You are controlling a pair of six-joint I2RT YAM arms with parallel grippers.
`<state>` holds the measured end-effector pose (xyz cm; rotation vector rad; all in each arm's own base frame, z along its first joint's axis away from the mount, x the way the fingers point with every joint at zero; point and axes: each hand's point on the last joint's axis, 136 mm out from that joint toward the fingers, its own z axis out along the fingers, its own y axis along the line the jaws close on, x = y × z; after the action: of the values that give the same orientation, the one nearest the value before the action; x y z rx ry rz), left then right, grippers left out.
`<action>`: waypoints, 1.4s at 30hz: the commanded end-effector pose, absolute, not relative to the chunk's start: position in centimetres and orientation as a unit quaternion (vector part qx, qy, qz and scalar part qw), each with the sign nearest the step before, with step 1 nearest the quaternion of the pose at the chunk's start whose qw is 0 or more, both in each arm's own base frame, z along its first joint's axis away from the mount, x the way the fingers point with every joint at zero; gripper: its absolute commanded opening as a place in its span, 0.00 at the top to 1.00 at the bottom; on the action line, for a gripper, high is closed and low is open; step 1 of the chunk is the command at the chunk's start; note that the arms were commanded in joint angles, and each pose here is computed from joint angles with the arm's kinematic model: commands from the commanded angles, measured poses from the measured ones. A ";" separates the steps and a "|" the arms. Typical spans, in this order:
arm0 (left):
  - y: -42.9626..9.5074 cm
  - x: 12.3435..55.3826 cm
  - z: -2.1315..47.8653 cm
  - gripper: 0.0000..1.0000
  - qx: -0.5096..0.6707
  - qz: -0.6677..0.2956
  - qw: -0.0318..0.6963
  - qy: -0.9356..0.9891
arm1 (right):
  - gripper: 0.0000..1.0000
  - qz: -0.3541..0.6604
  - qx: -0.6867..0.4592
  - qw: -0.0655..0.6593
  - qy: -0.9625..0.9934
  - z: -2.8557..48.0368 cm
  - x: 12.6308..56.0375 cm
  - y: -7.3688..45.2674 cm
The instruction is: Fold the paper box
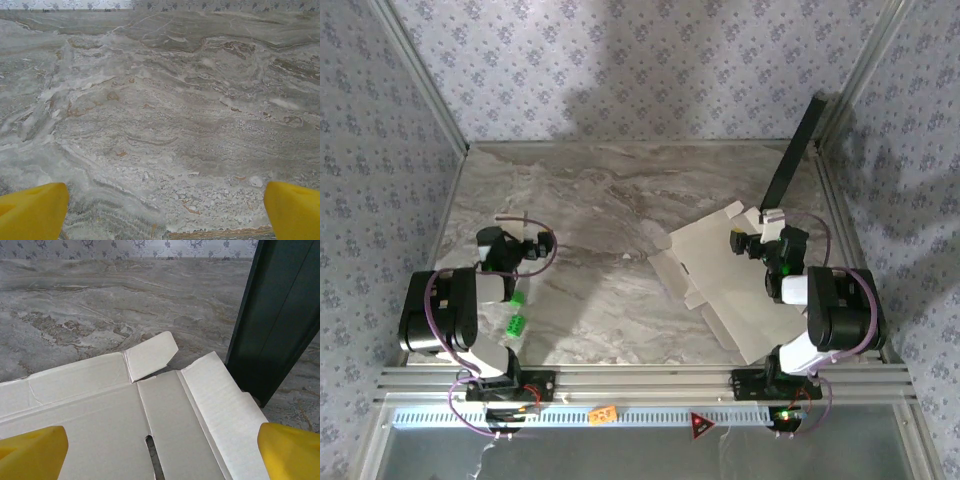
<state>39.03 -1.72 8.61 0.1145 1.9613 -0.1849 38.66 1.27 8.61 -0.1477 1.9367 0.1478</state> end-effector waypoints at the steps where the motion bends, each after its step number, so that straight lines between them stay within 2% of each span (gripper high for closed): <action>1: -1.9 39.1 9.2 0.00 0.061 -0.082 0.564 0.819 | 0.01 0.063 -0.072 0.568 0.818 8.8 38.6 1.4; 42: -1.3 39.3 9.2 0.00 0.045 -0.084 0.564 0.820 | 0.01 0.048 -0.045 0.567 0.821 8.8 38.9 0.3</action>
<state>39.05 -1.05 8.61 0.0953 1.9616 -0.1787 38.66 0.79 8.56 -0.1338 1.9388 0.1373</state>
